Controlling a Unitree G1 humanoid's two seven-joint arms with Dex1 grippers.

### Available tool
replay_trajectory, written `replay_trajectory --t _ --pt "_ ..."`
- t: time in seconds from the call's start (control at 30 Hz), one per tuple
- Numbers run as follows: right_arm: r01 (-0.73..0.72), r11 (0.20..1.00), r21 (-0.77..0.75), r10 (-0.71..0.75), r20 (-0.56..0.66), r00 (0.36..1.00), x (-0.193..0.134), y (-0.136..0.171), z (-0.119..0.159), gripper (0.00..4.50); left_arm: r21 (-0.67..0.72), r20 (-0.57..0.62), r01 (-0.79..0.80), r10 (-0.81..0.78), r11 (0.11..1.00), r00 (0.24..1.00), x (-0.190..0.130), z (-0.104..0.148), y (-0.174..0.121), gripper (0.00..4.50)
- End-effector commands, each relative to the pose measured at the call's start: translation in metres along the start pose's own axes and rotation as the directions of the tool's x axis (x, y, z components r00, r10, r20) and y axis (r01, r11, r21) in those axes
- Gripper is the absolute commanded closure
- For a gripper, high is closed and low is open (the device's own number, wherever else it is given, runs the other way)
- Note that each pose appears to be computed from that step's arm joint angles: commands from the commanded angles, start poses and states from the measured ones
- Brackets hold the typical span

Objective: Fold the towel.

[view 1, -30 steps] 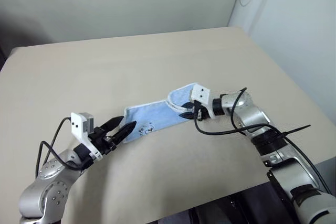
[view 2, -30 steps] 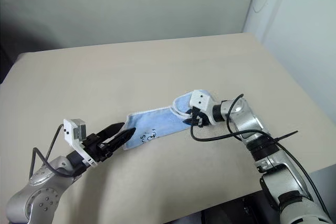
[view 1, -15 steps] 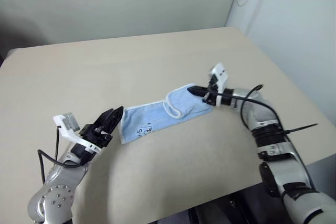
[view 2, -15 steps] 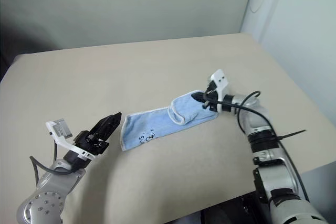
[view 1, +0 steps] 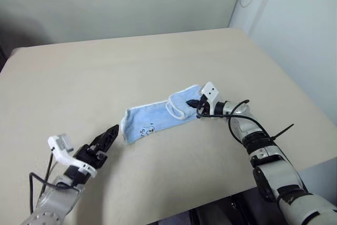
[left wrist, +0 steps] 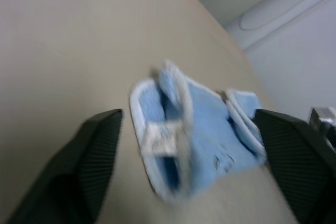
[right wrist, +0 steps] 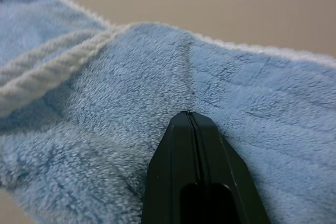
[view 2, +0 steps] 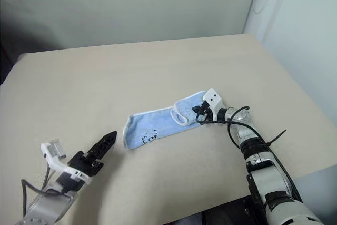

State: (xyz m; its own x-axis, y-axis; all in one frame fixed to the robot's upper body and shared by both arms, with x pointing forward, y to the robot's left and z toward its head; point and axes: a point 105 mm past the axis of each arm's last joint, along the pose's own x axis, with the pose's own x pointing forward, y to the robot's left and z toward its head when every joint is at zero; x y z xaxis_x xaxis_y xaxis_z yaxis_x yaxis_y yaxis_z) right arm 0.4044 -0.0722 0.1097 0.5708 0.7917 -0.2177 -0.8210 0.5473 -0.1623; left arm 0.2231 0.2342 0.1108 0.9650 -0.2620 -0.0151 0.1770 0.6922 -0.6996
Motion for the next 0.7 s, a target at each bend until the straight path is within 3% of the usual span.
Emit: replay_trajectory --t 0.03,0.17,0.23,0.63,0.7 --pt "0.041 0.999 -0.02 -0.037 0.136 0.99 -0.008 -0.012 0.038 4.5 -0.051 -0.031 0.024 -0.026 0.998 0.999 -0.006 -0.004 -0.009 0.05" --pt "0.056 0.998 -0.02 -0.051 0.203 0.978 -0.008 -0.012 0.056 4.5 -0.122 -0.125 -0.043 0.028 0.992 0.992 0.003 -0.025 0.0 0.05" --pt "0.057 0.998 -0.012 -0.053 0.229 0.972 -0.008 -0.011 0.062 4.5 -0.182 -0.116 -0.038 0.017 0.982 0.993 0.013 -0.025 0.0 0.05" --pt "0.09 0.996 0.002 -0.086 0.303 0.949 -0.013 -0.01 0.08 4.5 -0.168 -0.34 -0.02 -0.039 0.986 0.94 0.064 -0.062 -0.009 0.05" --pt "0.1 0.995 0.001 -0.095 0.311 0.946 -0.014 -0.01 0.082 4.5 -0.159 -0.352 -0.012 -0.045 0.987 0.935 0.069 -0.062 -0.009 0.43"
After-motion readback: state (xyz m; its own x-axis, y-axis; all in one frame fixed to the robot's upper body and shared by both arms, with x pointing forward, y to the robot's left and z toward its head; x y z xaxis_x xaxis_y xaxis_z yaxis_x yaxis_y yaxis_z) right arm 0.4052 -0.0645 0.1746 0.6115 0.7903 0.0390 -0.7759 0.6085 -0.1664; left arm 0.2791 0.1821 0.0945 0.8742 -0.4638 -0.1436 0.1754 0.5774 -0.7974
